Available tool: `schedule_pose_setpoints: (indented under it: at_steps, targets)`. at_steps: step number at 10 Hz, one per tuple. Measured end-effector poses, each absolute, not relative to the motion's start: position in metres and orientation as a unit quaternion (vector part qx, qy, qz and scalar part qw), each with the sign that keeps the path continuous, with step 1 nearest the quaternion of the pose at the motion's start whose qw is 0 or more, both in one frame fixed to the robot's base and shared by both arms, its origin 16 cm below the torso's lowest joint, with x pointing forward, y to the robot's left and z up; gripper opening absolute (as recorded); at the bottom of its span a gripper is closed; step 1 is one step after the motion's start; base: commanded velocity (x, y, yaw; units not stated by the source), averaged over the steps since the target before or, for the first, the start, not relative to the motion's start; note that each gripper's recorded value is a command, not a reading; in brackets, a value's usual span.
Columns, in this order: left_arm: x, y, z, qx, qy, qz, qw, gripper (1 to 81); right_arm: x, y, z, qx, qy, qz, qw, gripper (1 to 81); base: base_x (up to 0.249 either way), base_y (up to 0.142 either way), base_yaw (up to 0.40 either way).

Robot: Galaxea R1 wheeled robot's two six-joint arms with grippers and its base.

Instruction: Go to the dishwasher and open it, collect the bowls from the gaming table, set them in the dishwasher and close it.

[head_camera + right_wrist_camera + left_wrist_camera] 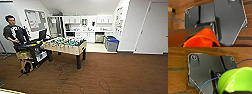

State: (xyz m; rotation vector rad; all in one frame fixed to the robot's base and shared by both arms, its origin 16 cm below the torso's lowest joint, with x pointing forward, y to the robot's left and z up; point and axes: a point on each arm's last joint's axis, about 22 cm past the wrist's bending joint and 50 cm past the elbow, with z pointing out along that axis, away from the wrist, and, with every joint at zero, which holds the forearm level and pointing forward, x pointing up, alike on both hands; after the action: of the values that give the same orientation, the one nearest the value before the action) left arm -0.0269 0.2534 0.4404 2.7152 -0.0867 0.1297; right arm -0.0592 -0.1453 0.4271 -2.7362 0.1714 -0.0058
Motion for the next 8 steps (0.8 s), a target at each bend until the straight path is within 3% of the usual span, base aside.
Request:
schedule_pose_setpoints:
  at_steps: [8]
  targets:
    - [-0.027, 0.2561, 0.4407, 0.976, -0.031, 0.047, 0.209, 1.0, -0.0593, -0.1444, 0.4272, -0.978, 0.061, -0.002, 0.199, 1.0, 0.109, 0.0, 0.0]
